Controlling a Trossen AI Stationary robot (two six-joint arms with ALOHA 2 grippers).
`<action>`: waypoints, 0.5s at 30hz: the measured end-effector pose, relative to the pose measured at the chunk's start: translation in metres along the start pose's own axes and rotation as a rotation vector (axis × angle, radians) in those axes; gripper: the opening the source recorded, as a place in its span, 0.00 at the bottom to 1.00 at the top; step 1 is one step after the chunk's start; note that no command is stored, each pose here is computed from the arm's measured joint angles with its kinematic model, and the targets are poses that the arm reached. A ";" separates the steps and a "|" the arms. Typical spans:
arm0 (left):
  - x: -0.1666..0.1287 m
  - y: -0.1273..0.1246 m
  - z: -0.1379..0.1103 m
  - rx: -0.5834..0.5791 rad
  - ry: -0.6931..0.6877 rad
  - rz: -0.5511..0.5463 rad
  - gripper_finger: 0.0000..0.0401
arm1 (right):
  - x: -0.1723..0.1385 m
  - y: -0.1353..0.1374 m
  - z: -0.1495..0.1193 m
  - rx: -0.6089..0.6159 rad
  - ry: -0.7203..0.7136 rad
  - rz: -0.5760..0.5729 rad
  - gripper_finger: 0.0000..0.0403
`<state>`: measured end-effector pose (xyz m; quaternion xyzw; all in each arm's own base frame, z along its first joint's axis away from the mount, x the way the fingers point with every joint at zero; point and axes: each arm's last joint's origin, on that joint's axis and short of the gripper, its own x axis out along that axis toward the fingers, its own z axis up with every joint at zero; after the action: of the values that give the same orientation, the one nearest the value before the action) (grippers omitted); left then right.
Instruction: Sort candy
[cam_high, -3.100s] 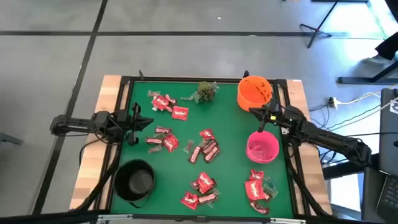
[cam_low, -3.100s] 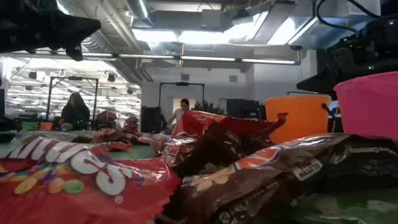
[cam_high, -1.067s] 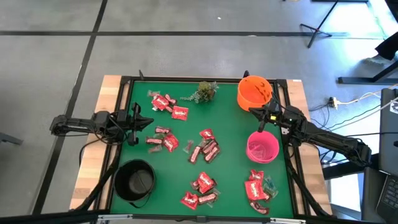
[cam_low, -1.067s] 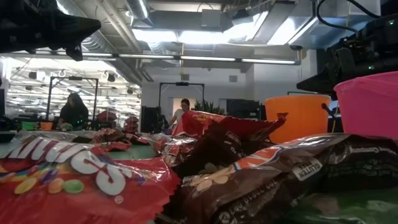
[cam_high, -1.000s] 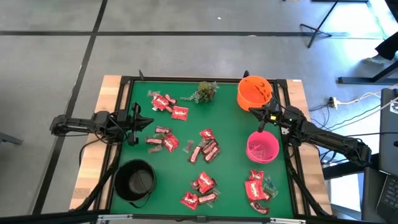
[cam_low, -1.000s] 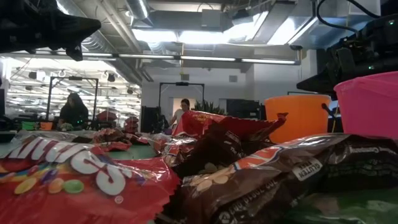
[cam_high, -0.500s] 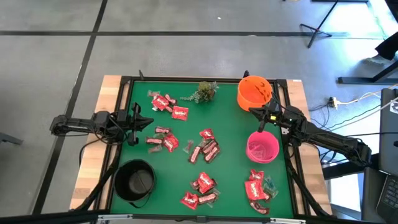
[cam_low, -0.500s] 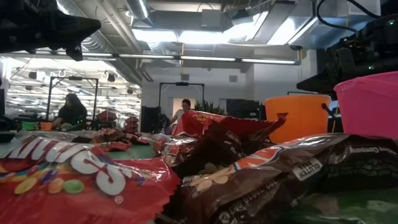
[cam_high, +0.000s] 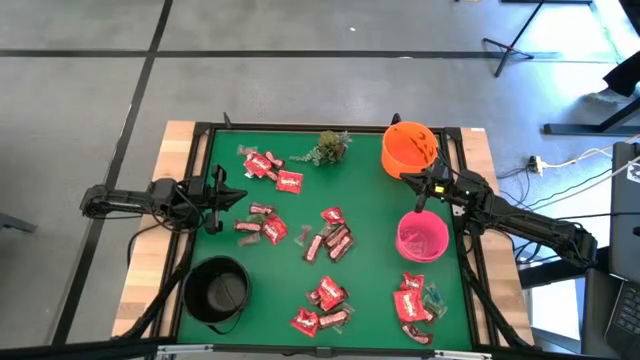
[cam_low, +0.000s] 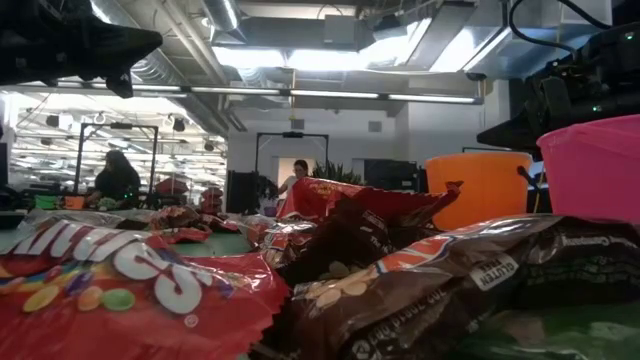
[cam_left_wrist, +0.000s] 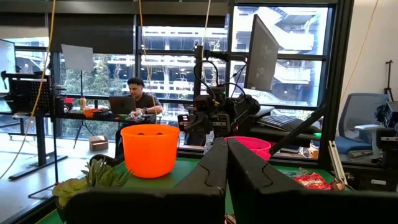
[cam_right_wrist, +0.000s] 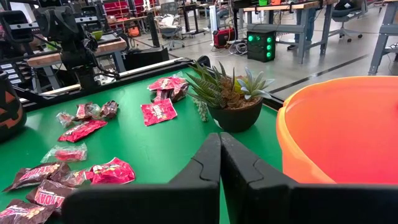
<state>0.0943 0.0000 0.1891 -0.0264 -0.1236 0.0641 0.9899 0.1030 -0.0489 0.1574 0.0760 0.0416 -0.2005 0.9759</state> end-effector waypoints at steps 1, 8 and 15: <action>0.000 0.000 0.000 0.000 0.000 0.000 0.00 | 0.000 0.000 0.000 0.000 0.000 0.000 0.00; 0.000 0.000 0.000 0.000 0.000 0.000 0.00 | 0.000 0.000 0.000 0.000 -0.001 0.000 0.00; 0.000 0.000 0.000 0.000 0.000 0.000 0.00 | 0.000 0.000 0.003 -0.002 -0.028 0.004 0.00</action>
<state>0.0943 0.0000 0.1890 -0.0265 -0.1236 0.0641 0.9899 0.1032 -0.0490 0.1602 0.0724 0.0280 -0.1998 0.9768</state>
